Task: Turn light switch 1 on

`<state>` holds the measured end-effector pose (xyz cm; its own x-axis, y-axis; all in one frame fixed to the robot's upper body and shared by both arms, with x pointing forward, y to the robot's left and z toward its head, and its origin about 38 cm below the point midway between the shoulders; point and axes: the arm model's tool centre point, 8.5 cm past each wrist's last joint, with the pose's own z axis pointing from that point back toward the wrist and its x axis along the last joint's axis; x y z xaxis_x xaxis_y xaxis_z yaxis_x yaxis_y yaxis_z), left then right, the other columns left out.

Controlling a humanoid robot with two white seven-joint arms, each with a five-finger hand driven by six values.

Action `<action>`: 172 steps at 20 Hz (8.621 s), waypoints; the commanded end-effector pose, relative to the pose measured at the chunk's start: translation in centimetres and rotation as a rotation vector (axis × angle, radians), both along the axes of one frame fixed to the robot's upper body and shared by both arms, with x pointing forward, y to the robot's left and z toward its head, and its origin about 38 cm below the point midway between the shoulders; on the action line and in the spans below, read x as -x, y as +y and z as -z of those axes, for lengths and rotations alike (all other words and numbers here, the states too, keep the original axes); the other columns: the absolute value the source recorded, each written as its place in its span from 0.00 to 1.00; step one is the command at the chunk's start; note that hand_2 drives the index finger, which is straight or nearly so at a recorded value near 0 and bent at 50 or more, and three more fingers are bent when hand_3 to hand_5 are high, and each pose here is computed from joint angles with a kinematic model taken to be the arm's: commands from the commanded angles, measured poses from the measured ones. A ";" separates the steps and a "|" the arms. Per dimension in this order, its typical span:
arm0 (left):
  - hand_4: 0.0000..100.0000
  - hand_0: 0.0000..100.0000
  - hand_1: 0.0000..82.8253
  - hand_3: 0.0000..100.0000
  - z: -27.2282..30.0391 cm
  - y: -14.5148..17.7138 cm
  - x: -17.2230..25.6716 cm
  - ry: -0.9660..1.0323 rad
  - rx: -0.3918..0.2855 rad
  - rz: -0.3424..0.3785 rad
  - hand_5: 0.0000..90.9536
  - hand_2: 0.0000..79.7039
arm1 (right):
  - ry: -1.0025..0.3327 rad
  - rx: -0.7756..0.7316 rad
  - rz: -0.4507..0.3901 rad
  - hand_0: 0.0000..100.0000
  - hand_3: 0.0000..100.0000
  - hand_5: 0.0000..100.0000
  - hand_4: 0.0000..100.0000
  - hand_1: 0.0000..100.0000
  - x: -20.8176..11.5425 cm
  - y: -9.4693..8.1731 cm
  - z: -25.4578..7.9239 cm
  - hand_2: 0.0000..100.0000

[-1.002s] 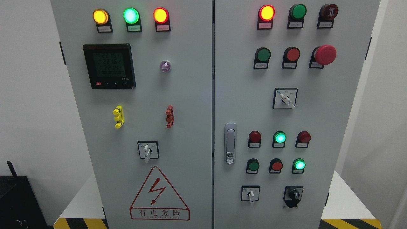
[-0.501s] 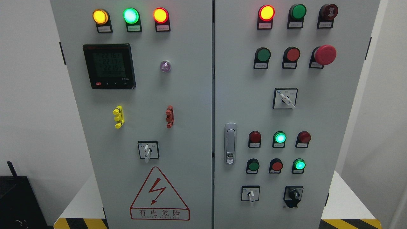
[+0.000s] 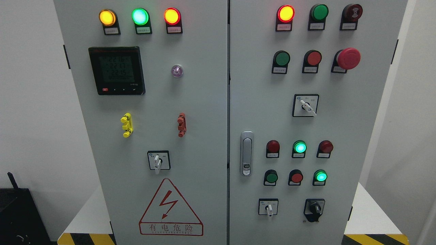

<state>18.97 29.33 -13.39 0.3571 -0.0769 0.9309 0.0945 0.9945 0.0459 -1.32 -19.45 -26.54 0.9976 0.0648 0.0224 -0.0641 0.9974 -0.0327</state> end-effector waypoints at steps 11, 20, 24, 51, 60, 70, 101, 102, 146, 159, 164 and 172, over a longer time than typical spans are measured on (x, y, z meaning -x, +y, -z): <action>0.90 0.00 0.58 0.86 -18.8 1.3 -10.1 -0.630 -0.026 -0.055 0.92 0.65 | 0.002 -0.001 0.024 0.00 0.00 0.00 0.00 0.00 0.0 0.0 0.0 0.00; 0.92 0.00 0.58 0.88 -26.0 -1.4 -12.2 -0.706 -0.006 0.011 0.94 0.64 | 0.002 -0.001 0.024 0.00 0.00 0.00 0.00 0.00 0.0 0.0 0.0 0.00; 0.91 0.00 0.61 0.88 -29.0 -2.5 -12.6 -0.756 0.014 -0.050 0.93 0.63 | 0.002 -0.001 0.024 0.00 0.00 0.00 0.00 0.00 0.0 0.0 0.0 0.00; 0.86 0.00 0.77 0.82 -37.1 -9.2 -19.7 -0.706 0.093 -0.213 0.87 0.65 | 0.002 -0.001 0.024 0.00 0.00 0.00 0.00 0.00 0.0 0.0 0.0 0.00; 0.85 0.00 0.79 0.88 -37.6 -9.6 -20.1 -0.712 0.034 -0.255 0.90 0.67 | 0.002 -0.001 0.024 0.00 0.00 0.00 0.00 0.00 0.0 0.0 0.0 0.00; 0.84 0.00 0.80 0.91 -37.8 -9.1 -20.6 -0.662 0.050 -0.301 0.92 0.65 | 0.002 -0.001 0.024 0.00 0.00 0.00 0.00 0.00 0.0 0.0 0.0 0.00; 0.85 0.00 0.85 0.92 -39.9 -7.5 -22.6 -0.676 0.004 -0.350 0.95 0.67 | 0.002 -0.001 0.024 0.00 0.00 0.00 0.00 0.00 0.0 0.0 0.0 0.00; 0.85 0.01 0.85 0.92 -39.9 -7.5 -22.6 -0.674 0.003 -0.350 0.95 0.67 | 0.002 -0.001 0.024 0.00 0.00 0.00 0.00 0.00 0.0 0.0 0.0 0.00; 0.90 0.11 0.89 0.97 -41.6 -7.9 -23.6 -0.623 -0.045 -0.338 0.97 0.77 | 0.002 -0.001 0.024 0.00 0.00 0.00 0.00 0.00 0.0 0.0 0.0 0.00; 0.91 0.12 0.88 0.97 -41.9 -9.0 -23.8 -0.606 -0.019 -0.331 0.97 0.77 | 0.002 -0.001 0.024 0.00 0.00 0.00 0.00 0.00 0.0 0.0 0.0 0.00; 0.91 0.12 0.87 0.97 -41.9 -8.8 -23.7 -0.601 -0.034 -0.342 0.97 0.76 | 0.002 -0.001 0.024 0.00 0.00 0.00 0.00 0.00 0.0 0.0 0.0 0.00; 0.92 0.12 0.86 0.98 -41.9 -8.7 -23.7 -0.599 -0.052 -0.351 0.97 0.77 | 0.002 -0.001 0.024 0.00 0.00 0.00 0.00 0.00 0.0 0.0 0.0 0.00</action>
